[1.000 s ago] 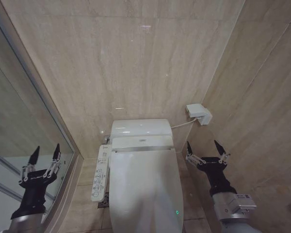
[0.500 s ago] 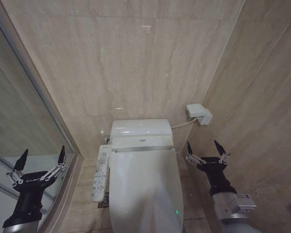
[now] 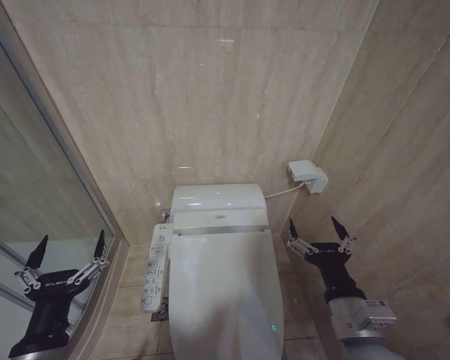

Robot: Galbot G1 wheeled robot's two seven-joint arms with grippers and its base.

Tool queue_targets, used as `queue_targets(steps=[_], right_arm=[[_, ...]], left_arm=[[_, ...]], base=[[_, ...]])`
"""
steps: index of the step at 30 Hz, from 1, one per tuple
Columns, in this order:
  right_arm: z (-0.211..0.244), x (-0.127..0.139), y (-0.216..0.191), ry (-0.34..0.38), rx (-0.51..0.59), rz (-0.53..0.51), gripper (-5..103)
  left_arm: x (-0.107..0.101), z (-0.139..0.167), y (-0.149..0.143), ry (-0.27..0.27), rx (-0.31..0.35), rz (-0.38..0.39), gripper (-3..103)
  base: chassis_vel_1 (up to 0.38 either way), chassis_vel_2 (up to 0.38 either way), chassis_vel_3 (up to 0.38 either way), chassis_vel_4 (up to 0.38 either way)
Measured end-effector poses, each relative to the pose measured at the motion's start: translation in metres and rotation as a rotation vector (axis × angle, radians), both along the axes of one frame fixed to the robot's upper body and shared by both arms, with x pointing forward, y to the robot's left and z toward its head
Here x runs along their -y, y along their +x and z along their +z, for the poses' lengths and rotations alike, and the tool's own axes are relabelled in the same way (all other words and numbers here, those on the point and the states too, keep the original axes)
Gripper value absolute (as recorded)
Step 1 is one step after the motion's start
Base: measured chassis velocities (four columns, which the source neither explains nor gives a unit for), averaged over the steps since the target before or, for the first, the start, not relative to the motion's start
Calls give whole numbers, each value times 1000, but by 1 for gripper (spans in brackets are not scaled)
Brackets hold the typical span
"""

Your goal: Open the toilet lid, clean the toilet bowl with a toilet brush, close the toilet lid, and flush.

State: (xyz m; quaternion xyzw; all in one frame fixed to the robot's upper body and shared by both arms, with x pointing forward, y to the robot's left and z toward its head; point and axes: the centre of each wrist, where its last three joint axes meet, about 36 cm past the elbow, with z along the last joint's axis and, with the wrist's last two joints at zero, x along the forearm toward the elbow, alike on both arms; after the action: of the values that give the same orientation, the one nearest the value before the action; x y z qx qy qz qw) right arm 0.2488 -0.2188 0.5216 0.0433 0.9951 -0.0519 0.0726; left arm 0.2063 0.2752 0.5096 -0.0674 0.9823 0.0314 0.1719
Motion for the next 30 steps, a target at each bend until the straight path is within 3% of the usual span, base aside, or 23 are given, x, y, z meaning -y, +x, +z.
queue_targets(steps=[20, 30], right_arm=[[0, 0, 0, 0, 0, 0, 100], [0, 0, 0, 0, 0, 0, 100]], left_arm=[[0, -1, 0, 0, -2, 0, 100], [0, -1, 0, -1, -2, 0, 100]], base=[[9, -7, -11, 10], [176, -176, -171, 170]])
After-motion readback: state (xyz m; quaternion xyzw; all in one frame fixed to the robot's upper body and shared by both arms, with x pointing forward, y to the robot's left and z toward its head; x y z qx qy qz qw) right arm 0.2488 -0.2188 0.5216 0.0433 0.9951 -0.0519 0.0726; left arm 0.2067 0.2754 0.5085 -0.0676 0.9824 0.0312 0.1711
